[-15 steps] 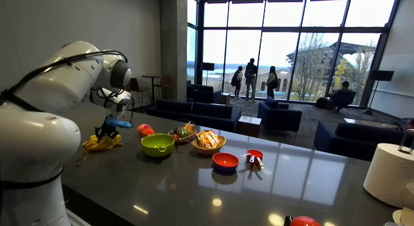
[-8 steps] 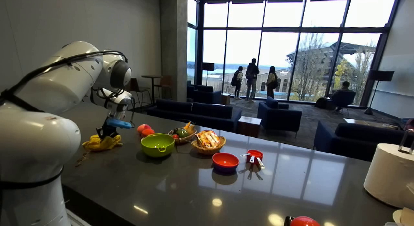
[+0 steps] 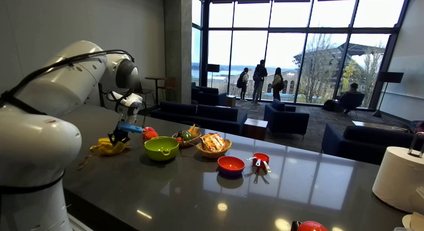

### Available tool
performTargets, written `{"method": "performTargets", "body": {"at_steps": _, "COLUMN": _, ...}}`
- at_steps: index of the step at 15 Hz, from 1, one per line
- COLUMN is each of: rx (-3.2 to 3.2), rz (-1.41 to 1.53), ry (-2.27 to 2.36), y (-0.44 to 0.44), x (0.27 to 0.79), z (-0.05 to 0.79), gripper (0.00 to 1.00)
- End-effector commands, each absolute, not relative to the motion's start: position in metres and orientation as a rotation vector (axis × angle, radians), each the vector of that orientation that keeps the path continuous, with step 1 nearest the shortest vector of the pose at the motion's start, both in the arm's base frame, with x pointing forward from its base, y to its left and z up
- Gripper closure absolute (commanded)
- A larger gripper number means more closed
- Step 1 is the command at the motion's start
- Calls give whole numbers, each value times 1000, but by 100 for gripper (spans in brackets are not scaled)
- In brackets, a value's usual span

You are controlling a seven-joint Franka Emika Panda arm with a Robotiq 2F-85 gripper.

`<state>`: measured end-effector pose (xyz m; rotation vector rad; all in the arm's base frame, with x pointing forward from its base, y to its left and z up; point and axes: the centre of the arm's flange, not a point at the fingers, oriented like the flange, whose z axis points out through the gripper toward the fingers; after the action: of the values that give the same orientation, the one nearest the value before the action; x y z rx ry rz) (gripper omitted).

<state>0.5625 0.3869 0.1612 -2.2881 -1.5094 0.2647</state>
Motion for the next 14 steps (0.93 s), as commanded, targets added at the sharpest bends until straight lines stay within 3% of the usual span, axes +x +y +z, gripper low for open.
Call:
{"method": "performTargets", "body": {"at_steps": 1, "rx": -2372, "rz": 303, "ry": -1500, "y": 339, "x": 562, "z": 171, "gripper": 98}}
{"method": "performTargets", "body": {"at_steps": 9, "rx": -2568, "rz": 347, "ry": -1420, "y": 248, "x": 575, "z": 186, "gripper": 98}}
{"method": "performTargets", "body": {"at_steps": 14, "rx": -2609, "rz": 316, "ry": -1414, "y": 244, "x": 584, "z": 202, "gripper": 98}}
